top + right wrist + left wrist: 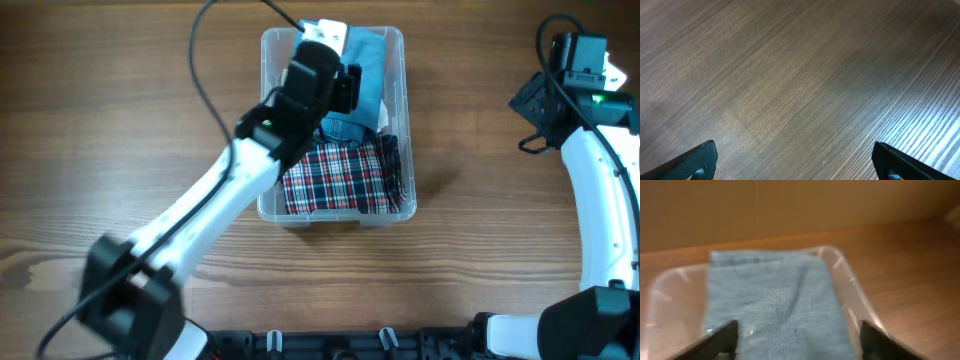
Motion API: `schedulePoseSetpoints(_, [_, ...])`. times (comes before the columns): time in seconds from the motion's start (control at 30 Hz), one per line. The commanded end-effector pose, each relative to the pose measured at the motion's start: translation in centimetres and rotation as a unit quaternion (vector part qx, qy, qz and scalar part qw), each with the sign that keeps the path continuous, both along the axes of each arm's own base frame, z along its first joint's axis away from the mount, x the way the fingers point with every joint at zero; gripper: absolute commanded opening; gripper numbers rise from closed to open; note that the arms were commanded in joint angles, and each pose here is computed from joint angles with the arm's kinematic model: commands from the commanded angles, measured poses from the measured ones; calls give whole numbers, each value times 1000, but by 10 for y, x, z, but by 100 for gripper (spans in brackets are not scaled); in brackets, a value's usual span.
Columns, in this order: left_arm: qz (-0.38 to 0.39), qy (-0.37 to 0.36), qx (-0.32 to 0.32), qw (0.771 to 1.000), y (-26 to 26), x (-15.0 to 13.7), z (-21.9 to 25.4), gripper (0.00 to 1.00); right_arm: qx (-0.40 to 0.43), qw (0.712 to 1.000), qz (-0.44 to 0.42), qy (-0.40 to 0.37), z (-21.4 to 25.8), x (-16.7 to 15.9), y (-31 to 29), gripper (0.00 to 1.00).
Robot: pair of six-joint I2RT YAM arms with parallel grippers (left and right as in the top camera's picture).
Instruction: Pack container
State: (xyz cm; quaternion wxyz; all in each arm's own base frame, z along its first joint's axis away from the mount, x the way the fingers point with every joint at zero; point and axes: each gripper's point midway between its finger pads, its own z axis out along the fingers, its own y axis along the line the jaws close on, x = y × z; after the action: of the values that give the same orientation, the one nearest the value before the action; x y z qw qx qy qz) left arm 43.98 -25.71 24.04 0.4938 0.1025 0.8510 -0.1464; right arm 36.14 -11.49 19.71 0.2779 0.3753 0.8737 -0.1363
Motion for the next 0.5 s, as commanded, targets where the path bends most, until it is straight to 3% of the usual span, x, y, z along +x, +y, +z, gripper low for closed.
schedulePoseSetpoints(0.0, [3,4,-1,1000,15,-18,22,100,-4,1000,-7,8,-6,-2,-4,100])
schedulePoseSetpoints(0.47, [5,155,97,983,55,-79,-31,100,-4,1000,-7,8,-6,-2,-4,100])
